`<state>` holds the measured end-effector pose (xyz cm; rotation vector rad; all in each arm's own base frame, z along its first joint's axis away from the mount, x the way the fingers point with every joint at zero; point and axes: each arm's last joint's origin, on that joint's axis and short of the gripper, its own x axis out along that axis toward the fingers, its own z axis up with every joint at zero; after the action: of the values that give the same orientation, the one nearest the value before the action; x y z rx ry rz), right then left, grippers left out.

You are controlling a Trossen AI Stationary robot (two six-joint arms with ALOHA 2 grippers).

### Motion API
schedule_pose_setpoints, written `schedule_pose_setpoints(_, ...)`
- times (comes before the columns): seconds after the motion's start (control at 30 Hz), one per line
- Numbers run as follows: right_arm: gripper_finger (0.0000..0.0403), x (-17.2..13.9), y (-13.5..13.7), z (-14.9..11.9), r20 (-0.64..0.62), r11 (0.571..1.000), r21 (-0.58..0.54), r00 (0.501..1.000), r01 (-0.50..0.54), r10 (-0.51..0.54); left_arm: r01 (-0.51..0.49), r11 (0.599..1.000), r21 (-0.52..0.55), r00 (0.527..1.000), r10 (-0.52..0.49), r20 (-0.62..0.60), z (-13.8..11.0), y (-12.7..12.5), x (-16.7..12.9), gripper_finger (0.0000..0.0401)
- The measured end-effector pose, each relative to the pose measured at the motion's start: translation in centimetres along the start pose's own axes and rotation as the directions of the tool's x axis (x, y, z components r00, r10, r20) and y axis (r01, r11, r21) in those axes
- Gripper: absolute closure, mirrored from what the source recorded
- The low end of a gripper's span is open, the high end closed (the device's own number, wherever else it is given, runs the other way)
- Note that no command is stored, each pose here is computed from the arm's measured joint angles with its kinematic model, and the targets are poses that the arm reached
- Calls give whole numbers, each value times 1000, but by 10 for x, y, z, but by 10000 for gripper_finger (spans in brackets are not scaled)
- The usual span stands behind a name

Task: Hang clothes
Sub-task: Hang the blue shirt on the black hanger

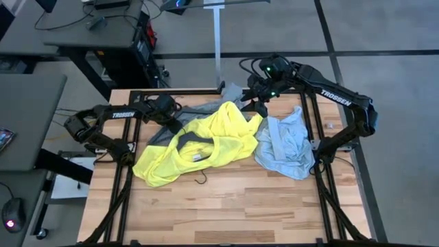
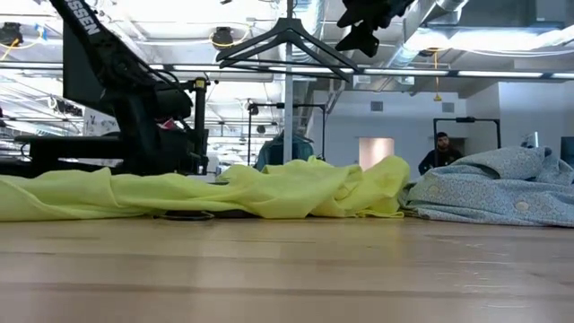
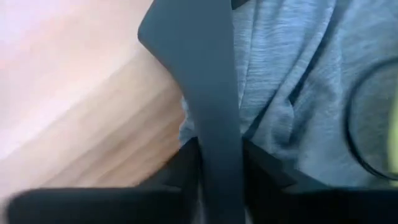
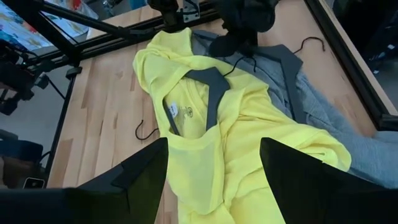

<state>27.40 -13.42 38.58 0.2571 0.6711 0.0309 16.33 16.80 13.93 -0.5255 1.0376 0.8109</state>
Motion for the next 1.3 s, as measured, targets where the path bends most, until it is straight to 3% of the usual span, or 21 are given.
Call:
schedule_pose_setpoints(0.17,159,-2,1,-2,-12,1000,21,1000,-1,1,-82,996,42,996,80,48,18,-4,-24,347)
schedule_pose_setpoints(0.43,159,-20,8,4,-5,1000,18,1000,4,-4,-355,914,195,918,301,259,56,-18,-94,347)
schedule_pose_setpoints(0.6,159,-36,7,9,12,999,28,1000,26,-26,-557,810,185,792,450,413,71,-28,-145,347)
schedule_pose_setpoints(0.67,159,-48,5,14,49,998,27,998,49,-50,-581,794,178,752,440,491,79,-35,-169,347)
schedule_pose_setpoints(0.73,159,-59,4,17,81,997,26,994,69,-71,-560,804,200,730,365,578,85,-44,-197,347)
schedule_pose_setpoints(0.8,159,-71,4,20,113,995,27,989,93,-95,-491,828,272,737,229,636,85,-56,-219,347)
schedule_pose_setpoints(0.9,159,-90,5,20,135,992,37,983,121,-125,-315,839,443,788,-29,615,79,-75,-236,347)
schedule_pose_setpoints(0.97,159,-99,7,15,130,990,52,982,134,-139,-205,822,531,847,-123,518,68,-85,-233,347)
schedule_pose_setpoints(1.1,159,-110,9,5,78,987,74,985,146,-151,-90,829,552,966,-64,252,43,-96,-201,347)
schedule_pose_setpoints(1.17,159,-109,10,1,43,987,81,989,140,-144,-74,836,544,988,-14,155,31,-101,-178,347)
schedule_pose_setpoints(1.3,159,-104,9,-3,-19,988,88,992,127,-126,2,830,558,1000,-8,8,13,-108,-138,347)
